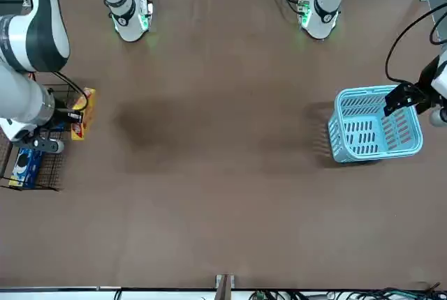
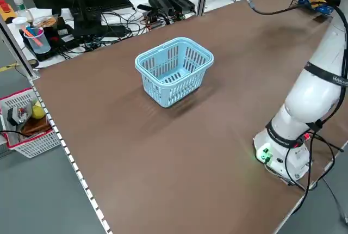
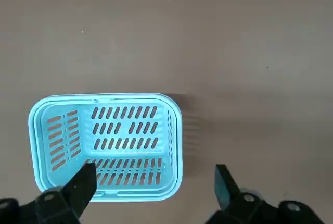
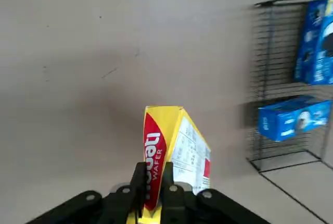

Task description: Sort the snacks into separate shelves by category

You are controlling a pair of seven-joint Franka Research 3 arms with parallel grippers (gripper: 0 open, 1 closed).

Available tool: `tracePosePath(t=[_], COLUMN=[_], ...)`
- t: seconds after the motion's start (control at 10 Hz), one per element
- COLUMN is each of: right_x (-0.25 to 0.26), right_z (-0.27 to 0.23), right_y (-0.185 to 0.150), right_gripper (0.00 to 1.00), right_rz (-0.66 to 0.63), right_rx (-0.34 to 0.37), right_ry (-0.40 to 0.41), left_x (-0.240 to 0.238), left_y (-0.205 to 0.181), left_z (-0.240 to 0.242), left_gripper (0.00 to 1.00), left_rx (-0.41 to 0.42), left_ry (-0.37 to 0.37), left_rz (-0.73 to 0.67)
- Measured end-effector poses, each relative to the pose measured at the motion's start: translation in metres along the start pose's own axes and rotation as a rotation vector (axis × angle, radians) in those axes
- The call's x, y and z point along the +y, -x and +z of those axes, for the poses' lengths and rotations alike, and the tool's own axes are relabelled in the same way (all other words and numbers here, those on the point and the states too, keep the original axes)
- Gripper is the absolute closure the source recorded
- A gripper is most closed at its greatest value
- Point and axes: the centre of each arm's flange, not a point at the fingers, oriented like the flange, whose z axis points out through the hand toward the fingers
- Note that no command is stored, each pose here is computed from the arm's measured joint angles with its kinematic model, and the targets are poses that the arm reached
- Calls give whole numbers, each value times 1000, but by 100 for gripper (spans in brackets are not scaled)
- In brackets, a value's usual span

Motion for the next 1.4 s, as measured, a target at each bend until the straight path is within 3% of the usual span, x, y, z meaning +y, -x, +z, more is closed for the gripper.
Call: tracePosePath(t=[0.3,0.7,1.4], right_x=[-6,39,113], right_z=[-37,-53,-53], right_y=[4,-3,-23], right_gripper=[84,84,84], right_rz=[-95,-246,-383], right_rx=[66,78,165], right_ry=[172,334,367], left_x=[0,0,0], left_y=[0,0,0], left_z=[0,0,0], left_gripper=[0,0,0], left_rx=[0,0,0], left_ry=[0,0,0], left_rz=[0,0,0])
